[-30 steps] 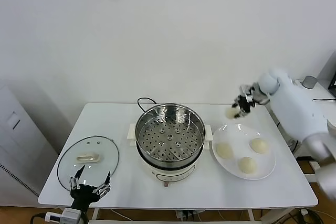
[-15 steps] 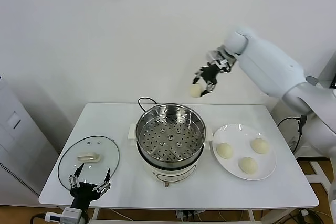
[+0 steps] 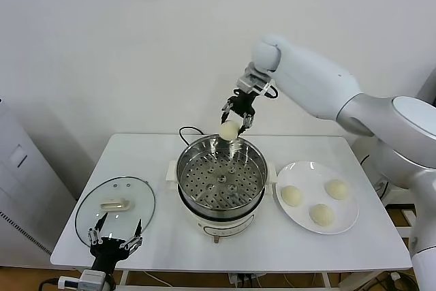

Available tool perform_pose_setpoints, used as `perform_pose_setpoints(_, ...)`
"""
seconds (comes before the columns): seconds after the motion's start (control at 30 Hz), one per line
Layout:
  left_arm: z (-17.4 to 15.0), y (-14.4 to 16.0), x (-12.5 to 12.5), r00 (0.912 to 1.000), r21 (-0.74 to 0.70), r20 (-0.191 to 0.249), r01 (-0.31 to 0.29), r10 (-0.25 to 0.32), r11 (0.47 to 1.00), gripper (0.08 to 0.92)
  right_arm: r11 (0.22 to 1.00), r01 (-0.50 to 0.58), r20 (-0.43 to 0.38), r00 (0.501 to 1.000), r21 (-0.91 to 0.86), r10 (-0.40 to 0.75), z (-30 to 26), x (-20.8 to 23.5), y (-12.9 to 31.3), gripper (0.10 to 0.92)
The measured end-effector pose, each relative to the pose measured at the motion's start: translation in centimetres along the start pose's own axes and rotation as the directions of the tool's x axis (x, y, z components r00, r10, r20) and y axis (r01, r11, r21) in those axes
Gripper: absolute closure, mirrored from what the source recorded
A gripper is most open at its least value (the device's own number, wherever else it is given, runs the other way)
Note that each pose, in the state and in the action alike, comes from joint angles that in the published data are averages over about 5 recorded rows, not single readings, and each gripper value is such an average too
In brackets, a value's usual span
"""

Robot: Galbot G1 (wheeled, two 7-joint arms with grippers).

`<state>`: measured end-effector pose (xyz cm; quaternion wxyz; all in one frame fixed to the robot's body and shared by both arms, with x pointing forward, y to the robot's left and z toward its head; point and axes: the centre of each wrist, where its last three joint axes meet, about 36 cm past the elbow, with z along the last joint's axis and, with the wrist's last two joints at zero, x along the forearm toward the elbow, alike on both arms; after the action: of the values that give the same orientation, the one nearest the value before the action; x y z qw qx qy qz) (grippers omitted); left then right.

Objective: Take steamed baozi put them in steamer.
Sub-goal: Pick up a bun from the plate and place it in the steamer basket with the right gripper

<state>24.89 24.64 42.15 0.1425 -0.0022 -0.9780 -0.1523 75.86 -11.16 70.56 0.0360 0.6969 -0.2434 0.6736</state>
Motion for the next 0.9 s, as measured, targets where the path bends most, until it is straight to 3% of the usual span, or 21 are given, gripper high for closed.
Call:
perform_pose_setpoints(0.4,0.0,0.0,-0.1,1.0,0.0,-0.001,0.002,-0.002,1.0,0.177,0.977,0.074,-0.032,0.997,0.202,-0.069,-1.6,-5.4,-1.6,0.445)
perform_pose_setpoints(0.9,0.0,0.0,-0.2,1.0,0.003,0.002,0.0,0.0,1.0,0.177,0.967,0.08,-0.053,0.996,0.241,-0.069,-2.1,-11.0,-1.0,0.445)
